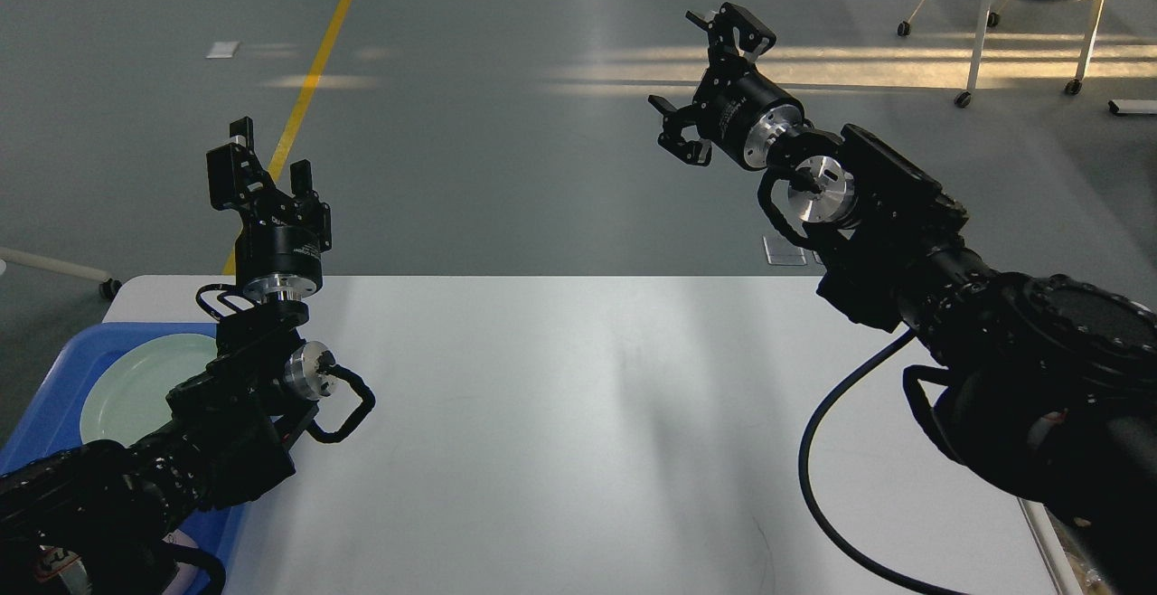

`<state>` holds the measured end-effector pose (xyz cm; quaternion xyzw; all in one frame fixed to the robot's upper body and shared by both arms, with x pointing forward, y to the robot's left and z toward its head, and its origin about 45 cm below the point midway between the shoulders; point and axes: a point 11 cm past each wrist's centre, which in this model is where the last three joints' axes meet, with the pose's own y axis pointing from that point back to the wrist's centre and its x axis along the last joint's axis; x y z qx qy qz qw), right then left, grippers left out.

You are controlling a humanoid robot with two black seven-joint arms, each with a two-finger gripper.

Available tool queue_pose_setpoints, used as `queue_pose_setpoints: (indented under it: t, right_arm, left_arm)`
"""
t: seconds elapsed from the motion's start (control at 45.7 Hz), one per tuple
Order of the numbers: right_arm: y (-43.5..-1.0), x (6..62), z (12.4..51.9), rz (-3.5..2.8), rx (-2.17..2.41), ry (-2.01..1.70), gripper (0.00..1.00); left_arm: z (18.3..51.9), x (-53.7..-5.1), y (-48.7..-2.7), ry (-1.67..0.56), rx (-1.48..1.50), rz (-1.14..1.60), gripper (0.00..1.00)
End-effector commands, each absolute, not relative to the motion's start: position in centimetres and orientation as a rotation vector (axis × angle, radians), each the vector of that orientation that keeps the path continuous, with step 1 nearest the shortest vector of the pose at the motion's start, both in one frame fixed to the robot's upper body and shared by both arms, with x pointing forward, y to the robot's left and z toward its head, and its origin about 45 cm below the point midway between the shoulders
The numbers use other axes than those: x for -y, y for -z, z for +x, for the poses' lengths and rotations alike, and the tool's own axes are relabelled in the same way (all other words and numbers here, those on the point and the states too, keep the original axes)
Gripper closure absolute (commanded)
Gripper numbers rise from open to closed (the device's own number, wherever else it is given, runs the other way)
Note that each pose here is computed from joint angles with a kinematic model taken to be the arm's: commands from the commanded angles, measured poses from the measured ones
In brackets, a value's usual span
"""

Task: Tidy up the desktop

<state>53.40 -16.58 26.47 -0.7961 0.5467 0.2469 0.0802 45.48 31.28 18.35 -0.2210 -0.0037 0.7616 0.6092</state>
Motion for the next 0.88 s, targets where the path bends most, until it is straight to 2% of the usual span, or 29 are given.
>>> queue_pose_setpoints:
  t: [0.0, 0.591, 0.854]
  right_arm:
    - [-24.9, 17.4, 53.3, -2.142, -1.689, -0.906, 0.0]
    - [-21.5, 20.3, 52.2, -1.85, -1.706, -1.086, 0.0]
    - [-21.3, 20.4, 52.1, -1.817, -1.696, -1.104, 0.0]
  left_arm:
    - [45.5, -31.3, -18.3, -1.759, 0.008, -0.51, 0.04]
    - [45.5, -31.3, -18.4, -1.758, 0.009, -0.51, 0.04]
    - [45.5, -31.3, -18.3, -1.759, 0.008, -0.51, 0.04]
